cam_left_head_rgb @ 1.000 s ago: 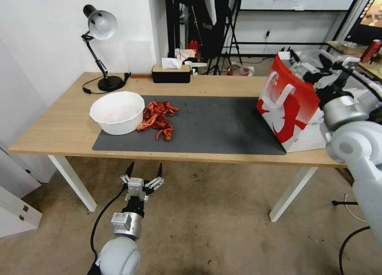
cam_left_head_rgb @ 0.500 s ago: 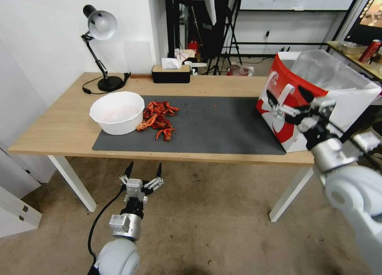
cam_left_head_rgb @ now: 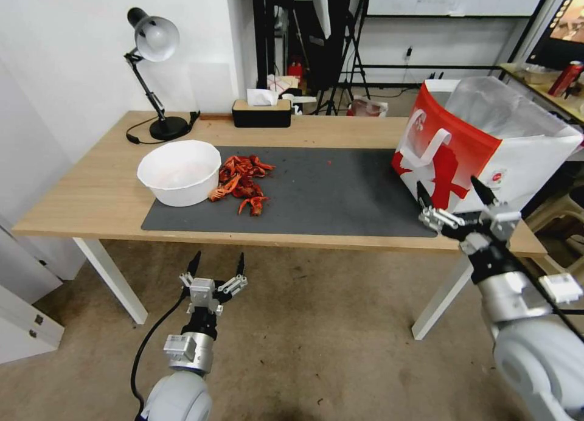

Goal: Close the takeout container lid, then place the container into the takeout bag.

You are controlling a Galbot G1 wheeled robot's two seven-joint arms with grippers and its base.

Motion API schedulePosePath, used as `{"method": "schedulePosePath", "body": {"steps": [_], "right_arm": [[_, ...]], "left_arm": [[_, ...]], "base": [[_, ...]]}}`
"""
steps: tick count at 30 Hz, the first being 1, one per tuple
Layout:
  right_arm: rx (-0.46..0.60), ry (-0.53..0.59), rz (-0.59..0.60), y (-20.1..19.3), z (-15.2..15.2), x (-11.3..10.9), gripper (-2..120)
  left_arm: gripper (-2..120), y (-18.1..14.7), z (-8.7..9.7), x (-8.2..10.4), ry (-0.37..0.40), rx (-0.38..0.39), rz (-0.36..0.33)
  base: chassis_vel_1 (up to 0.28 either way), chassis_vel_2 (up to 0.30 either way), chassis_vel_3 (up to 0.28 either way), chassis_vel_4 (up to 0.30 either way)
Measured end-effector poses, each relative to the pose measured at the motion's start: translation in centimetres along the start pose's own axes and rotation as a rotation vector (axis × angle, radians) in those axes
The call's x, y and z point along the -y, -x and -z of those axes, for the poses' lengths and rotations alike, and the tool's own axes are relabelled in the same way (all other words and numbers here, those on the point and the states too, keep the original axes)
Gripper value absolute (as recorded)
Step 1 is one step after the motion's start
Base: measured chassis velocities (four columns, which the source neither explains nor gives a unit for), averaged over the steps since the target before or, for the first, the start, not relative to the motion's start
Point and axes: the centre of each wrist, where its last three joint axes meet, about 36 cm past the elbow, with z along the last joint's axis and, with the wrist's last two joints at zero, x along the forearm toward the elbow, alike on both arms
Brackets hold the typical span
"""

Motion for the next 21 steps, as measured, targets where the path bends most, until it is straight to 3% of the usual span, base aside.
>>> {"method": "schedulePosePath", "body": {"steps": [8,21], "right_arm": [[-0.064,0.019,-0.038,-4.1,-5.7,-0.7,100],[-0.098,0.033,-0.081,-5.7,-10.7,-1.3,100]], "left_arm": [[100,0.0,-0.4,-0.2,0.002,0.007,0.024],[100,-0.7,-1.7,-0.1,0.0,-0.005,0.029]], "base": [[0.0,0.0,0.0,0.0],[0.0,0.0,0.0,0.0]]}}
